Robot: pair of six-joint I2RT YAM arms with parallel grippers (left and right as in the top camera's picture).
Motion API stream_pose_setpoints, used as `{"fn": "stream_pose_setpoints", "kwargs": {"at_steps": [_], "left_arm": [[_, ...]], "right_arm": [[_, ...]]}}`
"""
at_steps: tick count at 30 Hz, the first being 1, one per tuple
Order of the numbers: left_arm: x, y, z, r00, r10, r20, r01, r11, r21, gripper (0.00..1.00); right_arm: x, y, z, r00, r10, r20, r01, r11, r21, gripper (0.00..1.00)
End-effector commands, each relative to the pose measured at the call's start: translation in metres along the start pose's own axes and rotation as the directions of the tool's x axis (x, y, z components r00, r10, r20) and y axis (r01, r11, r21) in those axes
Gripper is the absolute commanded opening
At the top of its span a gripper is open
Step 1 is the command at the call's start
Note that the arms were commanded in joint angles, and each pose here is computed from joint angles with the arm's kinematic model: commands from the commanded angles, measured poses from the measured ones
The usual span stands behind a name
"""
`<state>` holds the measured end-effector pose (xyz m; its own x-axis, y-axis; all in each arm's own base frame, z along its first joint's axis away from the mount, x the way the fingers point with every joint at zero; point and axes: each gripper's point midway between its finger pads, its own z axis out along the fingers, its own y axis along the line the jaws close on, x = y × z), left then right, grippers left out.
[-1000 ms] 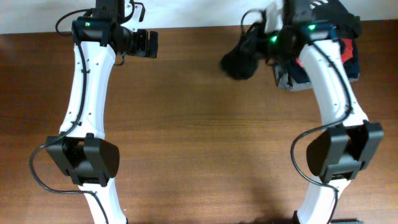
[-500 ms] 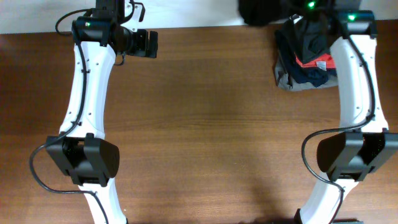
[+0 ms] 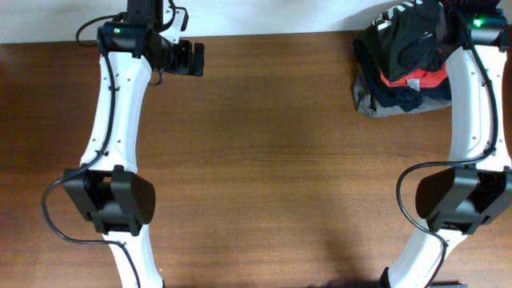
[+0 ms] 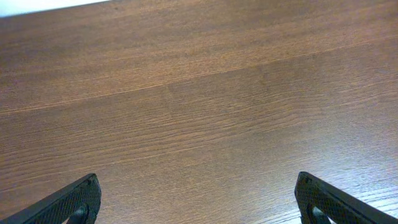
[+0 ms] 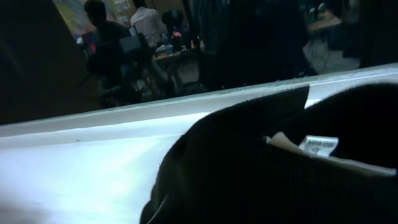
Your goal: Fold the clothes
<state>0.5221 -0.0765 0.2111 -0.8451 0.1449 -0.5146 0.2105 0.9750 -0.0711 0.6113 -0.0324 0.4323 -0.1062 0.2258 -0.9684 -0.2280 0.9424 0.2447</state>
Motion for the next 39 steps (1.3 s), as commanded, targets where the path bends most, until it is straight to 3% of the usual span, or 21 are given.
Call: {"fn": "stream_pose_setpoints", "kwargs": {"at_steps": [1,14,29,39], "left_arm": [[0.003,0.002,0.009,1.000,0.014,-0.018,-0.014,1.000,-0.006,0.99],[-0.001,0.002,0.010,1.000,0.016,-0.001,-0.016,1.000,-0.007,0.99],[-0.005,0.002,0.009,1.000,0.017,0.012,-0.017,1.000,-0.008,0.99],[-0.012,0.003,0.009,0.999,0.021,0.040,-0.020,1.000,-0.010,0.99]], "right_arm": [[-0.017,-0.025,-0.005,0.995,-0.090,0.048,0.087,0.994,0.060,0.04],[-0.026,-0.073,-0.020,0.990,-0.124,0.070,0.115,0.985,0.126,0.04],[0.025,-0.099,0.013,0.992,-0.126,0.032,0.125,0.991,0.039,0.04],[0.084,-0.114,0.022,0.988,-0.079,-0.133,0.084,0.996,0.027,0.04]]}}
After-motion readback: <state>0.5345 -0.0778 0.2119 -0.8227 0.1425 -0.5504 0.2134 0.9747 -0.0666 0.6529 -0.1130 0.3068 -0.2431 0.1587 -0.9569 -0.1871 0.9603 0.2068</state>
